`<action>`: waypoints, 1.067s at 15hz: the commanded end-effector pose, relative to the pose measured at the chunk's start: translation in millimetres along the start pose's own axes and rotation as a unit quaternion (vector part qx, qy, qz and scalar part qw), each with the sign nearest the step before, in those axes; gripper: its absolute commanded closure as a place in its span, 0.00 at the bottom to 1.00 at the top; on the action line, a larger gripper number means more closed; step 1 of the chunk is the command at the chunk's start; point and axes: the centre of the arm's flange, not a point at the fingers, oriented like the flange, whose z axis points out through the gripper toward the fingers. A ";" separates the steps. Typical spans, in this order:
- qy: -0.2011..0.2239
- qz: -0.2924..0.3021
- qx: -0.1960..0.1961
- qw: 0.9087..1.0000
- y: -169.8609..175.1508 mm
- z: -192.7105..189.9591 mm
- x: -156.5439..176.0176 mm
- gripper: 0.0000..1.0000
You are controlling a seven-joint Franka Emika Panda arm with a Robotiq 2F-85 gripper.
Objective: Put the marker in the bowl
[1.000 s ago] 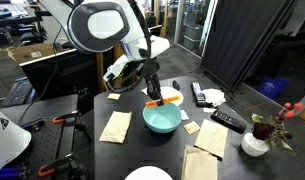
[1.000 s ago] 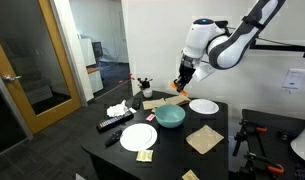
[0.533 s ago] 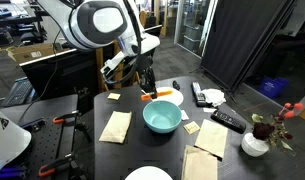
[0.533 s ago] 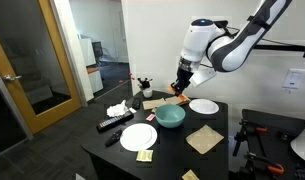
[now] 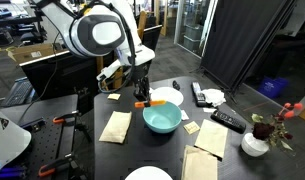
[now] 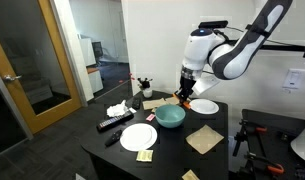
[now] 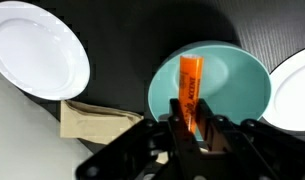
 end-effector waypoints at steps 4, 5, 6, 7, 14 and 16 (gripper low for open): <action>-0.003 0.039 0.025 0.999 -4.8 31.7 -6.9 0.95; 0.003 0.047 0.028 0.998 -5.8 35.2 -7.2 0.95; 0.012 0.055 0.030 0.998 -6.5 38.2 -6.6 0.95; 0.019 0.060 0.034 0.997 -6.8 39.9 -6.1 0.95; 0.053 0.072 0.044 0.995 -12.8 43.7 12.1 0.95; 0.058 0.070 0.043 0.995 -16.1 46.1 16.0 0.95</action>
